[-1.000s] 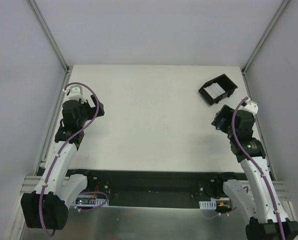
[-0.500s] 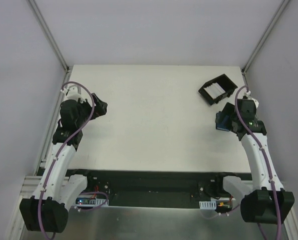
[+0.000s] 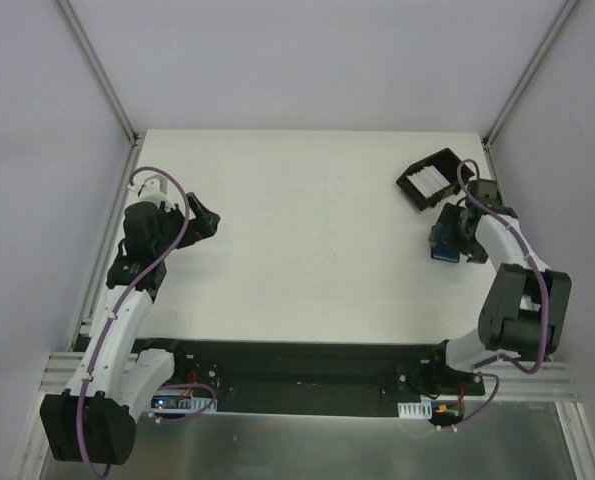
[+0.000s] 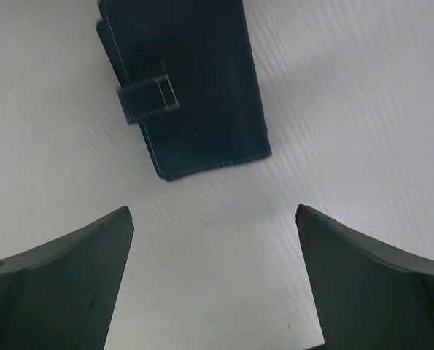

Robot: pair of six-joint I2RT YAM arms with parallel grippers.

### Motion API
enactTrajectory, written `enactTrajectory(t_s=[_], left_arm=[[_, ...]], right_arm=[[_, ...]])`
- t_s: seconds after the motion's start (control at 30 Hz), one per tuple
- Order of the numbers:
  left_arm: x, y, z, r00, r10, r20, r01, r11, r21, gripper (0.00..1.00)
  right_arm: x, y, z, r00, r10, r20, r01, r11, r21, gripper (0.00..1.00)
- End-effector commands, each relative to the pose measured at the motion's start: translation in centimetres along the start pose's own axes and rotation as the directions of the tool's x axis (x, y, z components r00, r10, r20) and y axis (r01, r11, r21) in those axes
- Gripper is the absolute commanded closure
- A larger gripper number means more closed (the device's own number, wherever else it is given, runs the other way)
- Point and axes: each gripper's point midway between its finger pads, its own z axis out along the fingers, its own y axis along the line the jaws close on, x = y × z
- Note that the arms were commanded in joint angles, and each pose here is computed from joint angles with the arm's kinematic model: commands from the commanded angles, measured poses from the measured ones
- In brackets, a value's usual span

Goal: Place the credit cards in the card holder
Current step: Open the card holder at the center of the board.

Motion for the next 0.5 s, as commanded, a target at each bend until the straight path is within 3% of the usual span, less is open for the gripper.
enactTrajectory(t_s=[0.0, 0.07, 0.3, 0.43, 0.47], left_arm=[[1.3, -0.6, -0.4, 0.999, -0.025, -0.041, 0.026, 0.999, 0.045, 0.01], [1.7, -0.6, -0.3, 0.998, -0.022, -0.053, 0.025, 0.998, 0.05, 0.01], [1.9, -0.5, -0.6, 0.998, 0.014, -0.058, -0.011, 0.998, 0.054, 0.01], [2.0, -0.7, -0.6, 0.998, 0.023, -0.064, -0.019, 0.998, 0.067, 0.01], [2.0, -0.7, -0.6, 0.998, 0.022, -0.067, -0.017, 0.998, 0.067, 0.01]], right_arm=[[-4.9, 1.8, 1.5, 0.994, -0.109, 0.027, 0.111, 0.993, -0.047, 0.04], [-5.8, 1.3, 2.9, 0.996, -0.082, 0.039, 0.082, 0.997, 0.008, 0.04], [-1.3, 2.6, 5.6, 0.976, -0.173, -0.134, 0.168, 0.985, -0.05, 0.03], [0.9, 5.3, 4.5, 0.962, -0.255, -0.101, 0.247, 0.965, -0.084, 0.01], [1.5, 5.9, 4.3, 0.958, -0.263, -0.112, 0.251, 0.962, -0.11, 0.05]])
